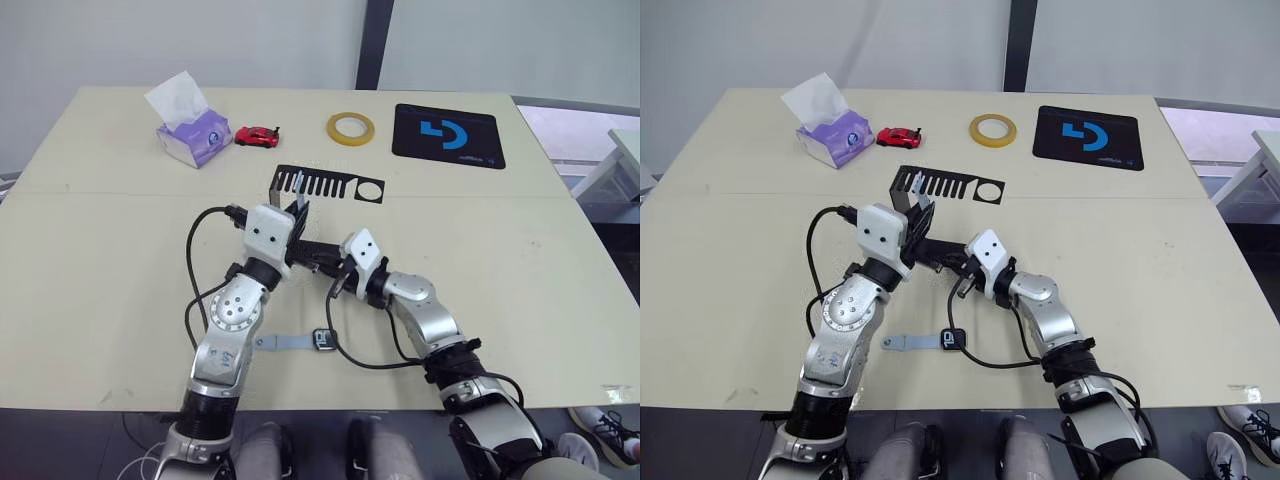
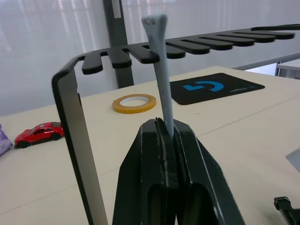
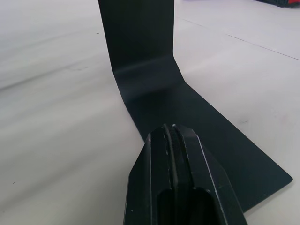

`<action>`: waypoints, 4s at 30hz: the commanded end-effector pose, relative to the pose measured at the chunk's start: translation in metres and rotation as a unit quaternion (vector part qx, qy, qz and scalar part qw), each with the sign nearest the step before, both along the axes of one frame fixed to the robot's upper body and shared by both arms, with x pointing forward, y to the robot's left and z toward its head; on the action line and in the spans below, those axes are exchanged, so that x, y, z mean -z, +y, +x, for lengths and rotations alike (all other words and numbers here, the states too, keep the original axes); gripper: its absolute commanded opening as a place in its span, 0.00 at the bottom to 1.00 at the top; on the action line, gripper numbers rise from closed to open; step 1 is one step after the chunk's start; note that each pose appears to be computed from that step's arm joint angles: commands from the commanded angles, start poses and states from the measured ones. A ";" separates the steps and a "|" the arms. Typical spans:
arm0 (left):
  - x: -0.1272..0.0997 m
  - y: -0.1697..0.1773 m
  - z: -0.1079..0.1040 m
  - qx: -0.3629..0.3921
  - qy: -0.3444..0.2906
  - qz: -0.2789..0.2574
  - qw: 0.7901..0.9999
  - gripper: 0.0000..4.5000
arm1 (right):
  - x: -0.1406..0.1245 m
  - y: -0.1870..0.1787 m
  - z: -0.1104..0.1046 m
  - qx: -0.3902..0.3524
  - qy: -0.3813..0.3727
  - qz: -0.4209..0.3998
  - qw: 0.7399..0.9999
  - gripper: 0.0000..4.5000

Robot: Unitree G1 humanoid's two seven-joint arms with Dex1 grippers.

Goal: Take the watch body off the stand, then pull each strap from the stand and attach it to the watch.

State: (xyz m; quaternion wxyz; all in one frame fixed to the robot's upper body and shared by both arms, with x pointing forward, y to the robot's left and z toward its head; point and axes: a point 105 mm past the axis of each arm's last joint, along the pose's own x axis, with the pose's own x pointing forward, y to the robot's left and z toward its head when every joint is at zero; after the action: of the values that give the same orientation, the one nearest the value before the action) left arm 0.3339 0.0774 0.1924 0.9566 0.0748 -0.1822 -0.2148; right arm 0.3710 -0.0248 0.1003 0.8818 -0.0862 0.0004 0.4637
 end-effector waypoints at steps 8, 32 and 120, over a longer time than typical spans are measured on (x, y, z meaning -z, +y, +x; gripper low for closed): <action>-0.019 0.020 -0.035 0.094 -0.040 -0.011 0.995 0.01 | 0.025 -0.004 -0.004 0.008 0.045 -0.016 0.999 0.00; -0.014 0.073 -0.103 0.436 0.144 0.056 0.886 0.00 | -0.036 -0.142 -0.108 -0.049 0.049 0.073 0.995 0.14; -0.010 -0.024 -0.093 0.599 0.155 -0.027 0.785 0.00 | -0.132 -0.023 -0.148 -0.242 0.154 0.332 0.899 0.01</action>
State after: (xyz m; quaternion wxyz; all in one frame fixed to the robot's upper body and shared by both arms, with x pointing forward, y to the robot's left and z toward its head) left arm 0.2462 0.0542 0.1940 0.6611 -0.1106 -0.0250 -0.7417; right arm 0.2327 -0.0479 0.2240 0.7181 0.2955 -0.0190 0.6298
